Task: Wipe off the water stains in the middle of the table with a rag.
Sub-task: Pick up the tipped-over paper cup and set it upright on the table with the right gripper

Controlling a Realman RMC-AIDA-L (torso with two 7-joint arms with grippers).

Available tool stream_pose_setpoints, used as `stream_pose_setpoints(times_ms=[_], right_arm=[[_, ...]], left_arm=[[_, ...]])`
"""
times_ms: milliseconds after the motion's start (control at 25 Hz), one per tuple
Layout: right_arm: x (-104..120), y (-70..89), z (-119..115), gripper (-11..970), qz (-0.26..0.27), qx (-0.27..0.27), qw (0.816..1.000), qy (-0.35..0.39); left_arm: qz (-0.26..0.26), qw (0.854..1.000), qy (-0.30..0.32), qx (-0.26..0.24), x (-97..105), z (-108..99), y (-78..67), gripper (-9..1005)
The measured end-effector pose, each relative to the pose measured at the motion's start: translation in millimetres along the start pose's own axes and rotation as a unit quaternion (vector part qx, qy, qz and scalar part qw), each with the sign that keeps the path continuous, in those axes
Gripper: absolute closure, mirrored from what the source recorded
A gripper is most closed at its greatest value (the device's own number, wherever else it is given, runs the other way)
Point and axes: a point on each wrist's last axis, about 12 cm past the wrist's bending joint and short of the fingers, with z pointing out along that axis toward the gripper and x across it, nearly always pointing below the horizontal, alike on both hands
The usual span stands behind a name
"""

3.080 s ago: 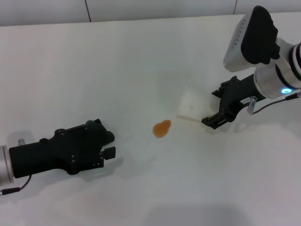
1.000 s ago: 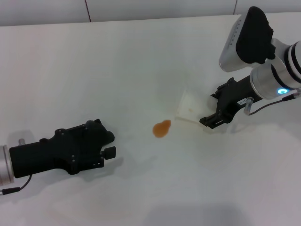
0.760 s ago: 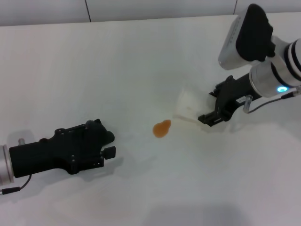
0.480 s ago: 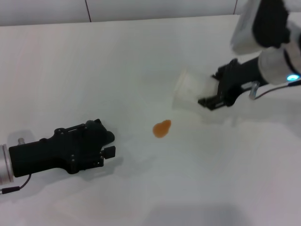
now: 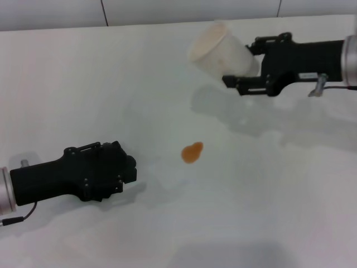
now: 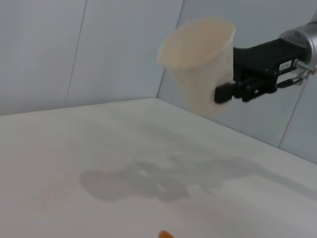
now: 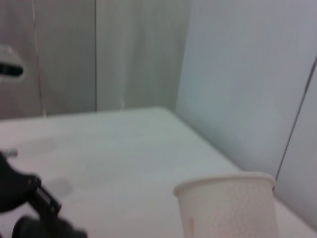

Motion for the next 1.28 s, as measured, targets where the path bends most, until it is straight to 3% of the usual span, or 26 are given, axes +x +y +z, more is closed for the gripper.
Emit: stream_pose_setpoints(times_ms=[120,160,360,760,1280], right_arm=[[7.8,-2.1,-4.7,303,0.008,0.005,0.999,-0.031],[19.5,-1.6,-9.0,303,0.01,0.011,0.997,-0.078],[47.0,2.8,-11.0,304,-0.009,0.033,0.991,-0.128],[96.3,14.5,-7.6,304,-0.001,0.067,0.991,-0.116],[134.0,24.0,-10.4,305,0.01,0.09,0.994,-0.06]], left_arm=[[0.001,1.0,0.001,-0.003,-0.8,0.6,1.2,193],[0.002,1.0,0.001,-0.004,-0.9,0.6,1.5,193],[0.002,1.0,0.001,-0.006,-1.0,0.6,2.1,193],[0.003,1.0,-0.002,-0.012,-3.0,1.4,4.3,193],[0.003,1.0,-0.002,-0.013,-2.9,1.4,4.3,193]])
